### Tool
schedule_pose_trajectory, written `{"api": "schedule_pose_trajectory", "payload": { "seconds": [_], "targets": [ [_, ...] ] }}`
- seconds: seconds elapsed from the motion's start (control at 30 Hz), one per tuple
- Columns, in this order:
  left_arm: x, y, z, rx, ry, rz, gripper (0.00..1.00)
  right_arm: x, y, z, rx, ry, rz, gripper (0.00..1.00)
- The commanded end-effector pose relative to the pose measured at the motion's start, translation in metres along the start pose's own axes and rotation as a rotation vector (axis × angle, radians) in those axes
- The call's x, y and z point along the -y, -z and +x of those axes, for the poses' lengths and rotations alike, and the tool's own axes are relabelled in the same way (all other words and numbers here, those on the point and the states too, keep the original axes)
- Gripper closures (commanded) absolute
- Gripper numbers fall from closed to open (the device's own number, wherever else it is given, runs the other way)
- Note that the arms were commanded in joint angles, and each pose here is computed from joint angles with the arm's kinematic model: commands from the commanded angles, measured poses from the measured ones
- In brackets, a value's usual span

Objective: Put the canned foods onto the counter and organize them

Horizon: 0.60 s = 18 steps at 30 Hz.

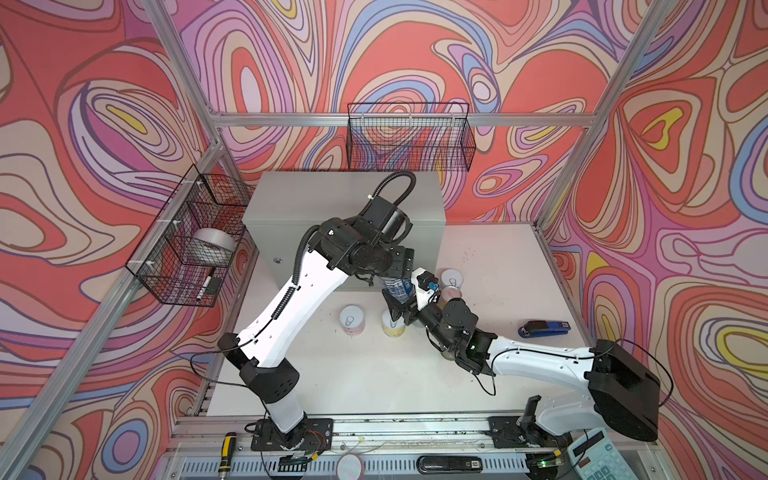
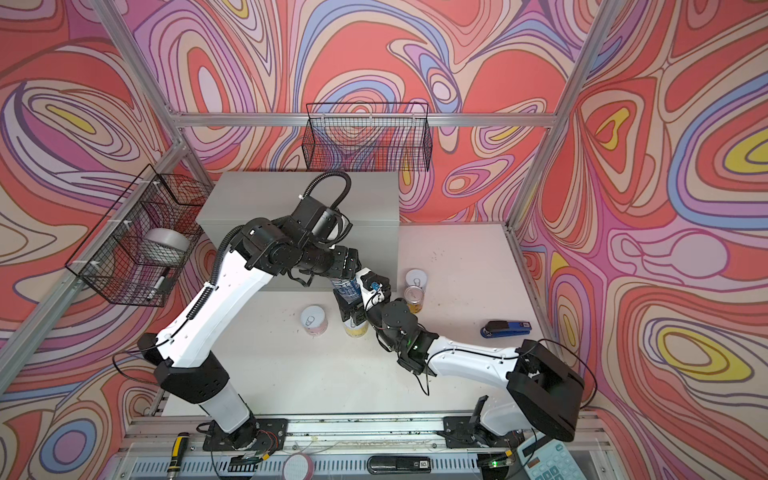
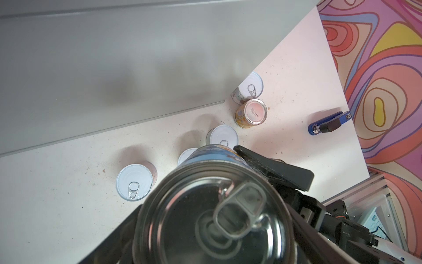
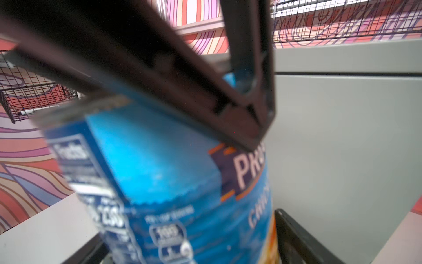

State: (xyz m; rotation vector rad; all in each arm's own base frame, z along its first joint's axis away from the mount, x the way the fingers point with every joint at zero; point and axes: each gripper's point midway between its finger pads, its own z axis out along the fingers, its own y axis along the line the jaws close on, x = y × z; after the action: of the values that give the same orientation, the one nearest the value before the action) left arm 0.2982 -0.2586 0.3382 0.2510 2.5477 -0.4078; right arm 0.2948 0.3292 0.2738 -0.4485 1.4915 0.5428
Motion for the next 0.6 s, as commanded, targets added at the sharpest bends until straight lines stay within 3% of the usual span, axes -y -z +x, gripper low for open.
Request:
{"api": "schedule_pose_trajectory", "payload": {
  "seconds": [0.0,0.33,0.57],
  "targets": [
    [0.0207,0.016,-0.0184,0.077,0.024,0.093,0.7,0.001,-0.0048,-0.0076,0.024,0.039,0.035,0.03],
    [0.0221,0.0105,-0.0197,0.066,0.014,0.085,0.7,-0.0003,-0.0067,-0.0076,0.027,0.044,0.033,0.18],
    [0.023,0.0069,-0.0187,0.057,0.017,0.085,0.7,0.0041,-0.0013,-0.0123,0.056,0.029,0.049,0.19]
  ]
}}
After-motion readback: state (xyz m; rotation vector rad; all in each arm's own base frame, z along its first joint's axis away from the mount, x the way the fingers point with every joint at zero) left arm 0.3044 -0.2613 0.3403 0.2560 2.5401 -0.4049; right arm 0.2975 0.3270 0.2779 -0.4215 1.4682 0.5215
